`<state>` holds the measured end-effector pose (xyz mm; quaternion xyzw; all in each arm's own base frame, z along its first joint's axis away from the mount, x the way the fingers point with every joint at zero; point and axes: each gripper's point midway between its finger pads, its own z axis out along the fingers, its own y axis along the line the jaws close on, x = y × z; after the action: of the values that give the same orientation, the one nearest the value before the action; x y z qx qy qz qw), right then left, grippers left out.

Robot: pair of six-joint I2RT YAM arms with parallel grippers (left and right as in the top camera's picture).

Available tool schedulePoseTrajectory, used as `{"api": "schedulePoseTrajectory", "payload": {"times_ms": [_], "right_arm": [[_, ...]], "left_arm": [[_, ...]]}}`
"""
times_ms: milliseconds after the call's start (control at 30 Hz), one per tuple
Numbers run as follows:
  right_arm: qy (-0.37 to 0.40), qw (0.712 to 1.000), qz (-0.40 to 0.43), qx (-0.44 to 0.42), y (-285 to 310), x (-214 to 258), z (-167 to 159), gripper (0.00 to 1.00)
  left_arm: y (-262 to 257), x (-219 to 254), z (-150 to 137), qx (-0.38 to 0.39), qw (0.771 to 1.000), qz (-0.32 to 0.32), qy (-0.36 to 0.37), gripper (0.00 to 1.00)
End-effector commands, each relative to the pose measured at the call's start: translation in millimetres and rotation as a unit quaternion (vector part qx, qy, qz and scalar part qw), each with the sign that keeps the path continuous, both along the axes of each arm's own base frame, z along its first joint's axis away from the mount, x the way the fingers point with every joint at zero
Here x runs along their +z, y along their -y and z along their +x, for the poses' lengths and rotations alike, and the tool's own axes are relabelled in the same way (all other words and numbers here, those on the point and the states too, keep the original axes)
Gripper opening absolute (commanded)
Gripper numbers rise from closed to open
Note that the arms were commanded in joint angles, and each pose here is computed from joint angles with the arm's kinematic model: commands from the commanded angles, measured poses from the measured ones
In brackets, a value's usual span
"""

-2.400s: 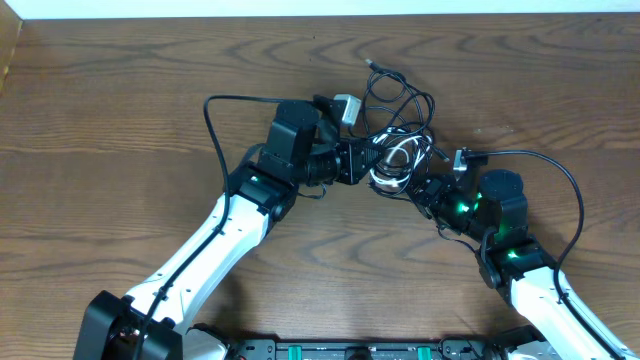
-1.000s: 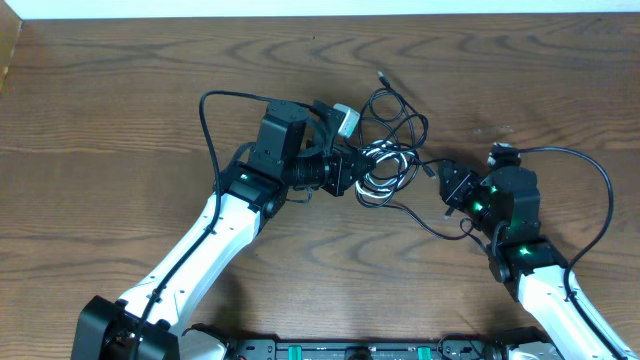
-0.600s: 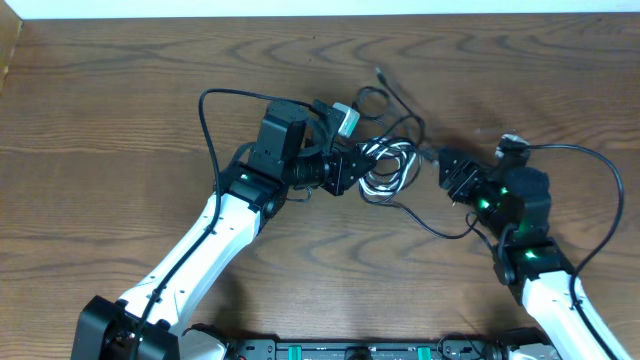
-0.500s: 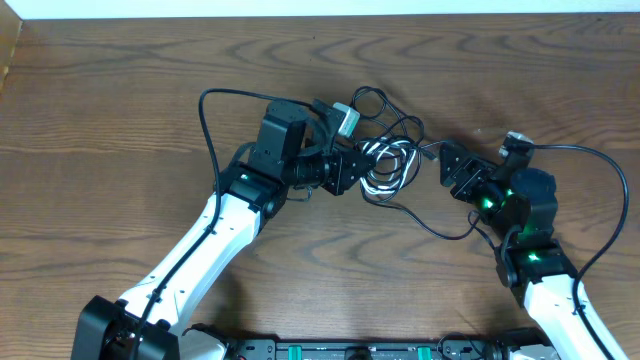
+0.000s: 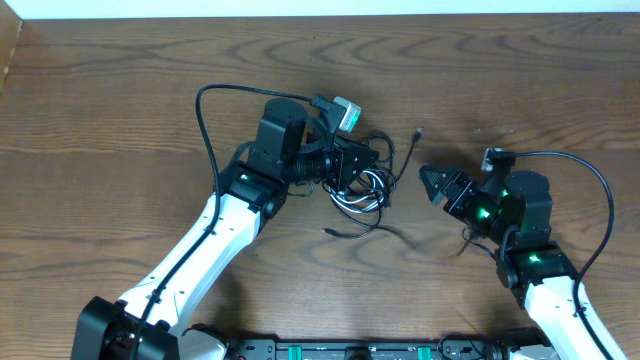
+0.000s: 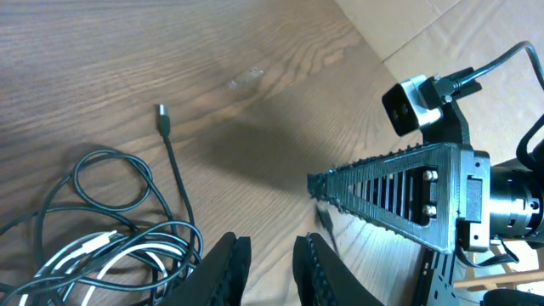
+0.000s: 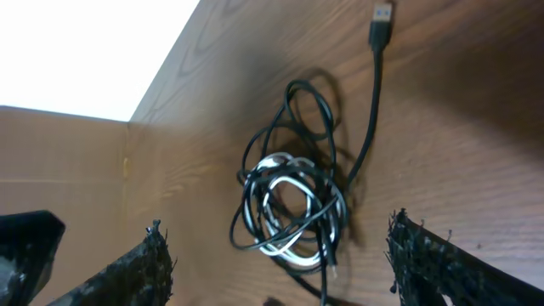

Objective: Untangle cables

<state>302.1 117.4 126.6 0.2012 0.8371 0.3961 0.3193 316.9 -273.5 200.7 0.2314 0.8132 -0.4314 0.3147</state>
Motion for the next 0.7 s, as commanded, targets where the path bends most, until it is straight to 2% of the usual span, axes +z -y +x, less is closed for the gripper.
{"api": "schedulePoseTrajectory", "payload": {"times_ms": [0,67,100,200,367,500,533,567,667], "right_arm": [[-0.007,1.000,0.017,0.013,-6,1,-5,0.80],[-0.005,1.000,0.010,0.016,-5,0,-5,0.80],[-0.008,1.000,0.001,0.012,-3,-3,-5,0.80],[-0.022,1.000,-0.011,-0.004,3,-11,-6,0.80],[-0.028,0.999,-0.029,-0.029,13,-16,-4,0.81],[-0.026,0.998,-0.040,-0.044,18,-18,-1,0.81],[-0.027,0.998,-0.043,-0.047,20,-18,-1,0.81],[-0.027,0.997,-0.045,-0.049,21,-18,-1,0.82],[-0.023,0.997,-0.053,-0.047,22,-19,0,0.82]], "left_arm": [[-4,8,3,0.009,1.000,0.004,0.021,0.24],[-23,-10,19,0.077,0.995,0.058,0.015,0.24],[-42,-26,28,0.128,0.986,0.106,0.008,0.30],[-75,-48,35,0.217,0.961,0.171,-0.023,0.34],[-95,-65,28,0.290,0.934,0.183,-0.095,0.36],[-103,-80,10,0.342,0.905,0.170,-0.188,0.36],[-106,-85,4,0.361,0.891,0.166,-0.218,0.36],[-111,-91,-4,0.393,0.868,0.157,-0.262,0.36],[-125,-107,-34,0.479,0.779,0.140,-0.379,0.36]]}}
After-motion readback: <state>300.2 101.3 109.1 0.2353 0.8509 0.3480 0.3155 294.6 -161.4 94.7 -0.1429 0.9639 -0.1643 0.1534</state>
